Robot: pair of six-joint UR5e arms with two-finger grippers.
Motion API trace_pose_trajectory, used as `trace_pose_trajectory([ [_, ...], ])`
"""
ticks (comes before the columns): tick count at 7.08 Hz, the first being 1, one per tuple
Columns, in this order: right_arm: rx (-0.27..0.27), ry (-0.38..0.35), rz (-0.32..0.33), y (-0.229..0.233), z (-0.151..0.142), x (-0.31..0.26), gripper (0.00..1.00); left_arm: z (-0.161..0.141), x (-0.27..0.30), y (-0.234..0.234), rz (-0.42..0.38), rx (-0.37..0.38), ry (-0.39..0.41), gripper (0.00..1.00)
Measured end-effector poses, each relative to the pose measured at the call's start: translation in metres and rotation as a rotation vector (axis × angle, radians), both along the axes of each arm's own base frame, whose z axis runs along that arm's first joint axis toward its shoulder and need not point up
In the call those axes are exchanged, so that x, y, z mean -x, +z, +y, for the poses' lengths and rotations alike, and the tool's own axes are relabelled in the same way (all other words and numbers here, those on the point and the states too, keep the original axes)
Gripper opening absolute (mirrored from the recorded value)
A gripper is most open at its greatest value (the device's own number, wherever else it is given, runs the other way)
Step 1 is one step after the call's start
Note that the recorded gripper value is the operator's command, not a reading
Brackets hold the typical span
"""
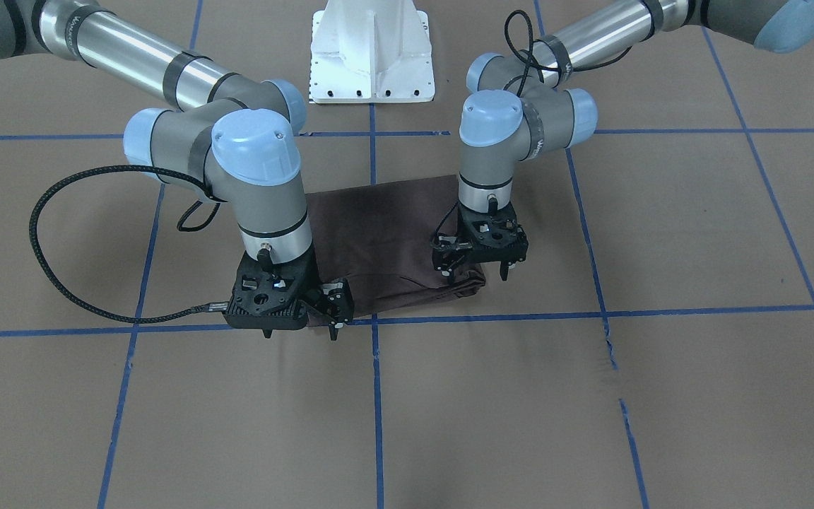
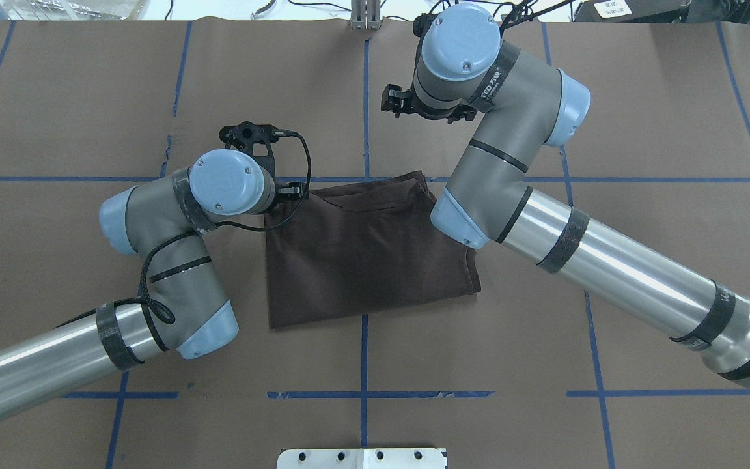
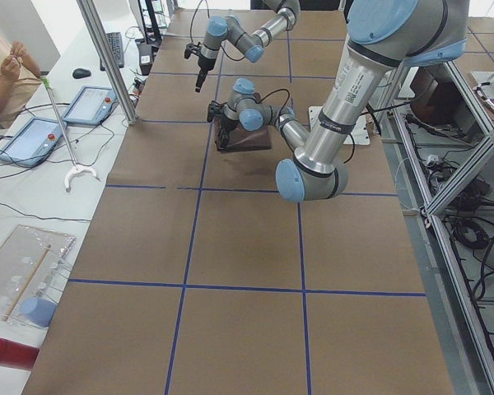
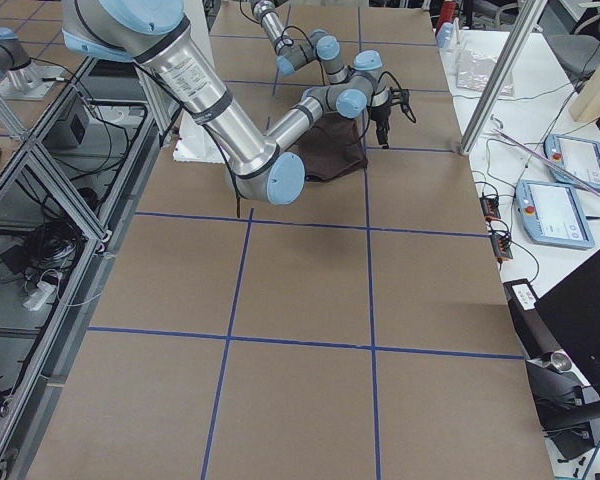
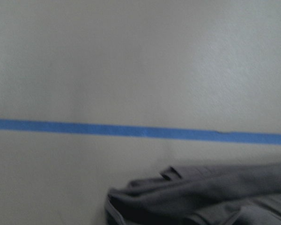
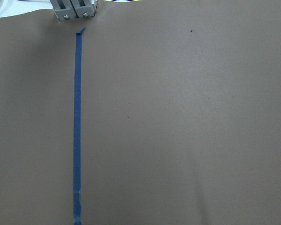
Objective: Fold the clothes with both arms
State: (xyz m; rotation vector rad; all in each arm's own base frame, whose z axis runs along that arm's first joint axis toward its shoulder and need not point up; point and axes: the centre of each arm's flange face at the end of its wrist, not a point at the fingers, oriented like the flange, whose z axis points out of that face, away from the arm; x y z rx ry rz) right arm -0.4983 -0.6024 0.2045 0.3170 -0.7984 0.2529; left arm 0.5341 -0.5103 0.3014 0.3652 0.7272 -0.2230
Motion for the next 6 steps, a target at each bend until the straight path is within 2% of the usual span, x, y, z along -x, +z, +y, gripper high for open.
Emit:
trace_pose_trajectory([
  [2,0.000,0.000,0.000,0.000,0.000,0.000,1.00,-0.037,0.020,0.023,-0.047,-0.022,-0.011,1.00],
  [3,-0.001,-0.001,-0.001,-0.001,0.000,0.000,1.00,-0.046,0.028,0.020,-0.026,-0.038,-0.003,1.00],
  [4,-0.001,-0.008,-0.006,-0.002,-0.001,-0.002,1.00,-0.046,0.037,0.006,0.024,-0.043,0.023,1.00],
  [6,0.023,-0.061,-0.046,0.010,-0.004,-0.038,1.00,-0.024,0.065,-0.047,0.150,-0.076,0.081,1.00],
])
